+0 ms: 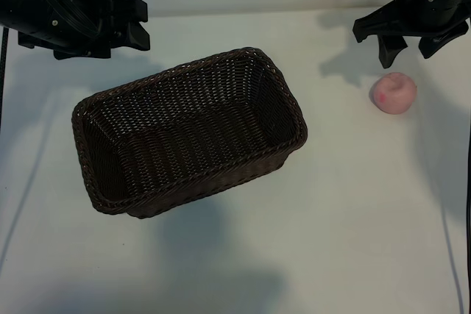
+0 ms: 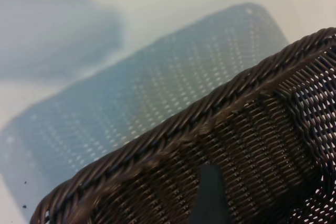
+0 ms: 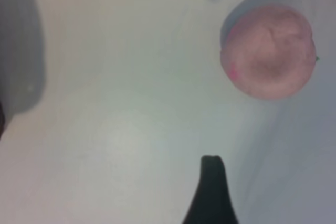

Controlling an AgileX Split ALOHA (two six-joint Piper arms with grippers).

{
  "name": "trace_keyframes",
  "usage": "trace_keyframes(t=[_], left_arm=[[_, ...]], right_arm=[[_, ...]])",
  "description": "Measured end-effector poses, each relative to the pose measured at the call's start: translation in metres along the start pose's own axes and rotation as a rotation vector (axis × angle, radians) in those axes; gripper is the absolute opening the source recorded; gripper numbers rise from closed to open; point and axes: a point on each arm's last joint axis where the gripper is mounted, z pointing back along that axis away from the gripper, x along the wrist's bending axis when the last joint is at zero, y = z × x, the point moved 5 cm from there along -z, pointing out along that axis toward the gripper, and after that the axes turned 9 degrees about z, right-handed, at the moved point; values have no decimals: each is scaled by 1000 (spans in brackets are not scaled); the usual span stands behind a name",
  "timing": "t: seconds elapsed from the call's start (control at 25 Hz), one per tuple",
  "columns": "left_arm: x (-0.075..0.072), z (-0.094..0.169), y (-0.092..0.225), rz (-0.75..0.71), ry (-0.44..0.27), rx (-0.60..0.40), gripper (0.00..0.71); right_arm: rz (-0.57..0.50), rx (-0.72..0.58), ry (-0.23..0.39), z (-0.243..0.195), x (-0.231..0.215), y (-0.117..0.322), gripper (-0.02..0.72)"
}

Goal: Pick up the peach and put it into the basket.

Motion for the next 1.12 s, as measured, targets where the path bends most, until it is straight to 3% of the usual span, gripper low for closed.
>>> trace_keyframes(t=[1.12], left_arm=[[0, 0, 0, 0, 0, 0, 549]], right_arm=[[3, 12, -1, 0, 0, 2, 562]])
